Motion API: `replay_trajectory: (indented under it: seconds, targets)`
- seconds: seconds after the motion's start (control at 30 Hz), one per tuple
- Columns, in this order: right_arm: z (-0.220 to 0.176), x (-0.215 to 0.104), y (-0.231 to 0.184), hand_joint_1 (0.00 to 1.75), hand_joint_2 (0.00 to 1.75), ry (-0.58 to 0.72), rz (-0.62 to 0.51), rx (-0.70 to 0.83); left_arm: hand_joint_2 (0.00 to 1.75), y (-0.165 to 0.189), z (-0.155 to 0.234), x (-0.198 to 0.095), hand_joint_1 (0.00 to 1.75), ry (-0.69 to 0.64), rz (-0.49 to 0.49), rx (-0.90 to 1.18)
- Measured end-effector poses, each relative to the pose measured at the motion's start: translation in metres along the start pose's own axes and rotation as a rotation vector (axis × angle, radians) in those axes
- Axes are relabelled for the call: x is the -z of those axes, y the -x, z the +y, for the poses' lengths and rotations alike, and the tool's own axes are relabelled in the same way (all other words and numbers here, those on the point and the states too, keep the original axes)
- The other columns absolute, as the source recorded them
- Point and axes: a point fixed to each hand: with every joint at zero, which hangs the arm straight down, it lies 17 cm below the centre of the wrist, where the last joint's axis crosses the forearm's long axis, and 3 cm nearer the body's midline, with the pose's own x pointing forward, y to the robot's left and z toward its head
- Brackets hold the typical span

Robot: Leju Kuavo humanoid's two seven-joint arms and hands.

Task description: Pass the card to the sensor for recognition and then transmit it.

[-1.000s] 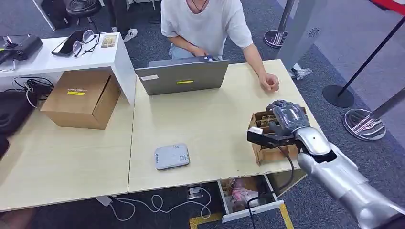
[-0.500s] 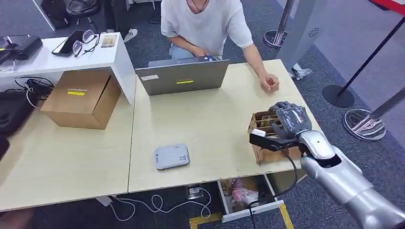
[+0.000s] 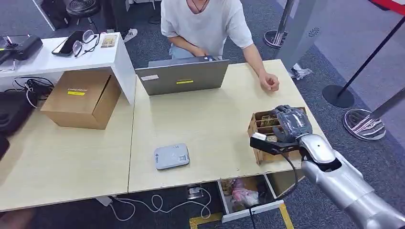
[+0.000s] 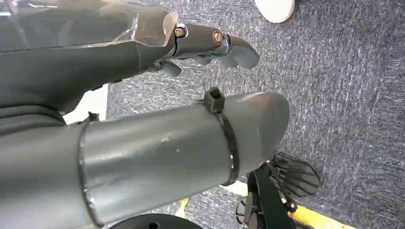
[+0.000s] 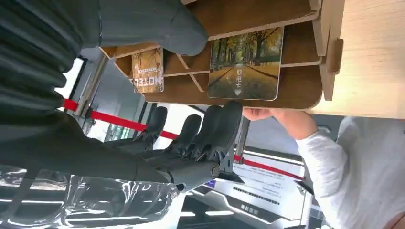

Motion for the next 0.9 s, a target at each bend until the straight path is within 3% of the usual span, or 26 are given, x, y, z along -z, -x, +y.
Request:
replay_trajectory:
  seconds: [0.4, 0.9]
  targets:
    - [0.0003, 0.0014, -0.0040, 0.75, 1.75, -0.001, -0.014, -0.012, 0.00, 0.0001, -0.0002, 0.0000, 0.00, 0.002, 0.001, 0.003]
    - [0.0069, 0.0065, -0.0073, 0.82, 1.75, -0.023, -0.023, -0.001, 0.00, 0.0021, 0.0011, 0.0004, 0.00, -0.007, 0.017, 0.011]
